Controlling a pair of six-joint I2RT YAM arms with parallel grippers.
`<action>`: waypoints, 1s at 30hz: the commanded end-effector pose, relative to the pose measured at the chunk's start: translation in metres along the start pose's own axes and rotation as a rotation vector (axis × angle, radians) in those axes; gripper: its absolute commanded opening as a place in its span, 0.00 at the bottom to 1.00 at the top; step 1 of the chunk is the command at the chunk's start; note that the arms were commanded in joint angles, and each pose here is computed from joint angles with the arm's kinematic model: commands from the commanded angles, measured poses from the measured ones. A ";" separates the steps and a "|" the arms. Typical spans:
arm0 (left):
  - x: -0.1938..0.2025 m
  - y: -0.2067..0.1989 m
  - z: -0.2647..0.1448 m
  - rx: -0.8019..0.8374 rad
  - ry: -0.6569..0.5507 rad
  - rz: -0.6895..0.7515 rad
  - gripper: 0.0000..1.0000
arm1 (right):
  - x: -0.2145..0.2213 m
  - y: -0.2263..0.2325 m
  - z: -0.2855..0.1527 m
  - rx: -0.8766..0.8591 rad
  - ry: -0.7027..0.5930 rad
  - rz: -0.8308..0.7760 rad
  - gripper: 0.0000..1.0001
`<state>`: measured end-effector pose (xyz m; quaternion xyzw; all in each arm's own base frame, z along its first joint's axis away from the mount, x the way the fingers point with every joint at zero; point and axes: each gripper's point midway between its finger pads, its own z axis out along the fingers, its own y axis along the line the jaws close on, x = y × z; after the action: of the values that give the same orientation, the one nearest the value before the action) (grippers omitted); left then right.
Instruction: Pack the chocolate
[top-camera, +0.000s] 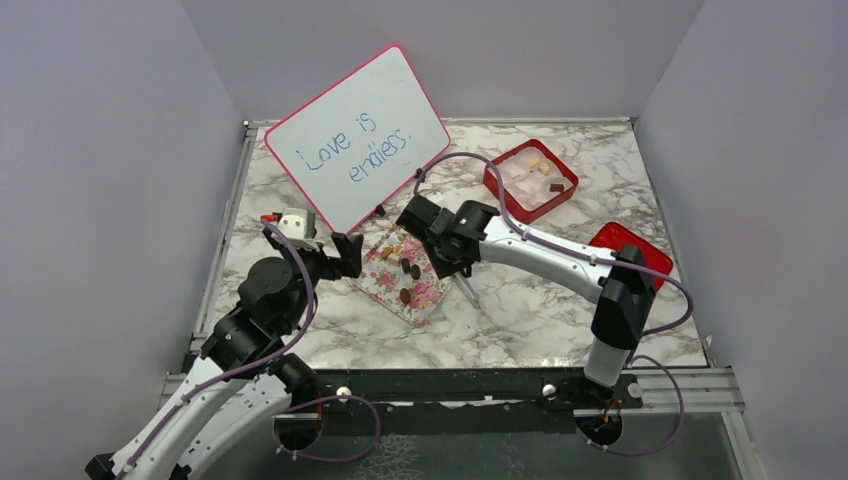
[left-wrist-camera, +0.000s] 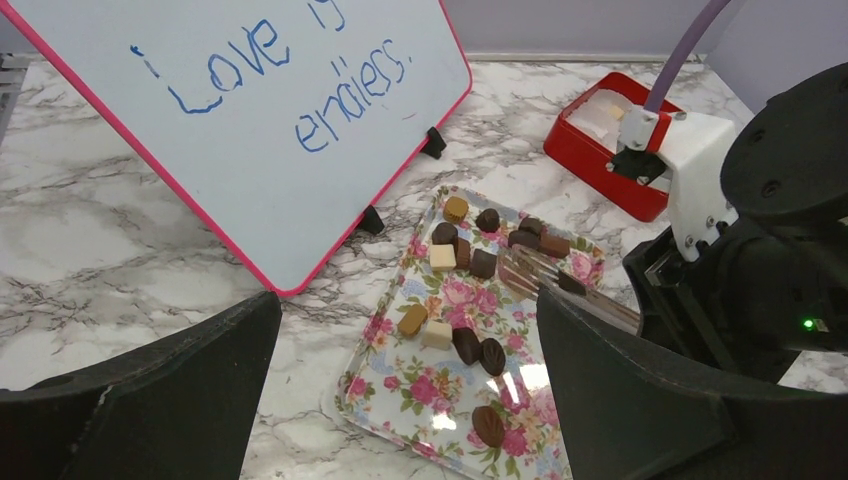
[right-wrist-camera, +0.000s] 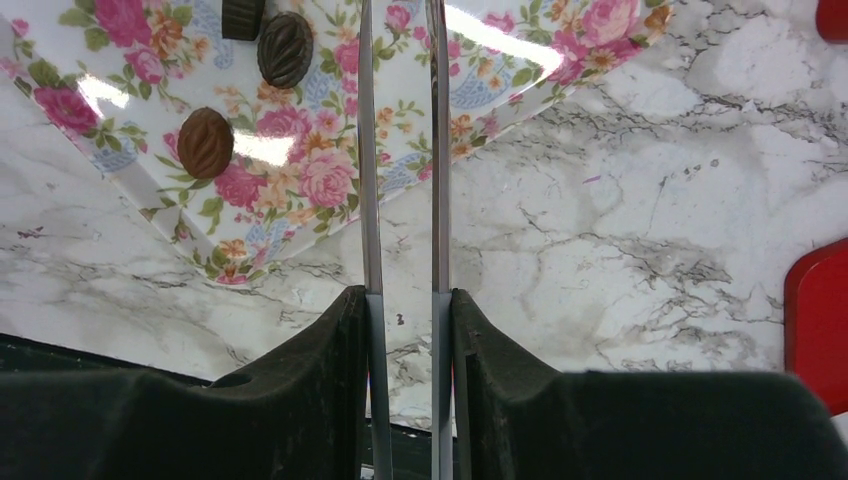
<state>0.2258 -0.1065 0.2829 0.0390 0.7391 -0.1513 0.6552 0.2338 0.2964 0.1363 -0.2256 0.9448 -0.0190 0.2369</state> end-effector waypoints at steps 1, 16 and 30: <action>0.004 -0.002 0.003 0.009 0.005 0.007 0.99 | -0.021 -0.024 -0.021 0.040 -0.087 0.034 0.27; 0.010 -0.005 0.007 0.018 0.033 0.018 0.99 | -0.054 -0.126 -0.027 0.088 -0.166 0.230 0.27; 0.010 -0.006 0.007 0.022 0.034 0.018 0.99 | -0.072 -0.214 0.008 0.068 -0.219 0.447 0.27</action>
<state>0.2304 -0.1117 0.2731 0.0472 0.7512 -0.1446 0.6423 0.3590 0.1293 0.1860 -0.0075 0.9493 -0.0160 0.3139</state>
